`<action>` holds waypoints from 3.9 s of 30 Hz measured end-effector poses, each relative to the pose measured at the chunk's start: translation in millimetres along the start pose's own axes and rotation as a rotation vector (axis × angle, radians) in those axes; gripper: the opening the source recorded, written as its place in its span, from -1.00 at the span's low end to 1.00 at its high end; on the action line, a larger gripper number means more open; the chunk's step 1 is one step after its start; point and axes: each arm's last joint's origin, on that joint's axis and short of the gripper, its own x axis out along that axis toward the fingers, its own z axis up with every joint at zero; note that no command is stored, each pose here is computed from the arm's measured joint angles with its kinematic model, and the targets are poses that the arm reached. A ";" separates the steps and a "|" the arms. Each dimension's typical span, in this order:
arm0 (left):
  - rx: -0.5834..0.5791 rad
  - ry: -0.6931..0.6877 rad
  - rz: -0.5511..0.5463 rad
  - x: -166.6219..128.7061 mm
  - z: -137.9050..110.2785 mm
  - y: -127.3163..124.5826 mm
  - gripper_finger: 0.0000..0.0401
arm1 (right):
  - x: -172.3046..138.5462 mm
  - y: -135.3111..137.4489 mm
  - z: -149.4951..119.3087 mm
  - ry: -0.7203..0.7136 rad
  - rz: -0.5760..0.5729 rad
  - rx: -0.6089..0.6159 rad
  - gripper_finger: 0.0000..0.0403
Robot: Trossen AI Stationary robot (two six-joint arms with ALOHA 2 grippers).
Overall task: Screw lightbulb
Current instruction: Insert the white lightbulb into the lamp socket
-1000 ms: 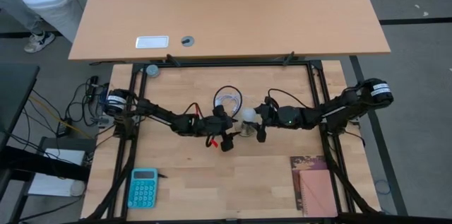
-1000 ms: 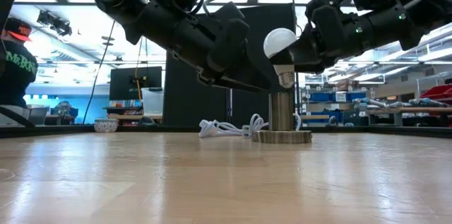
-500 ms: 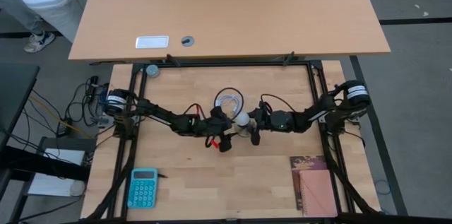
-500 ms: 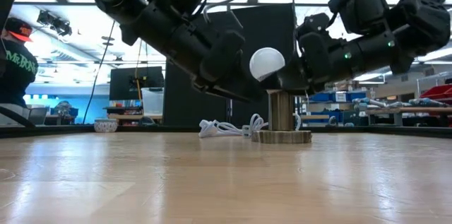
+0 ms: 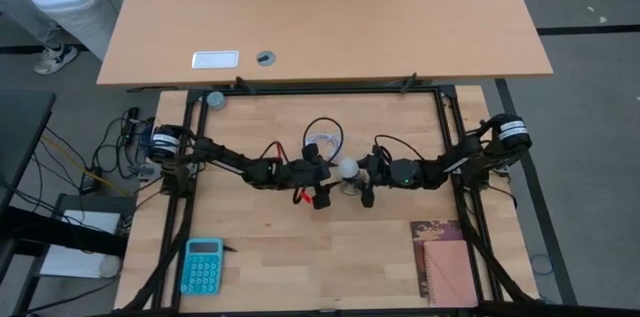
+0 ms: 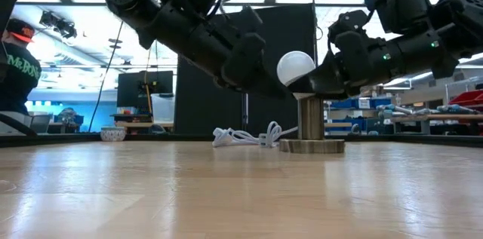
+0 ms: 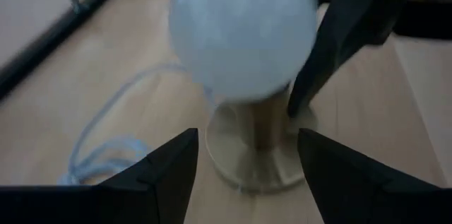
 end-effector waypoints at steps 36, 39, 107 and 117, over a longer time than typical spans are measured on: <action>0.114 0.020 -0.078 7.2 26.8 7.0 0.24 | -0.1 -0.1 -5.3 0.056 0.024 -0.168 0.13; 0.113 0.021 -0.077 7.2 26.7 7.1 0.24 | -0.1 0.1 -5.3 0.056 0.029 -0.170 0.13; 0.097 -0.049 -0.103 17.2 25.4 10.1 0.24 | -11.0 0.1 27.7 0.202 0.050 -0.149 -0.23; 0.099 -0.043 -0.103 17.3 24.8 10.3 0.24 | -11.2 0.3 27.2 0.207 0.051 -0.141 -0.22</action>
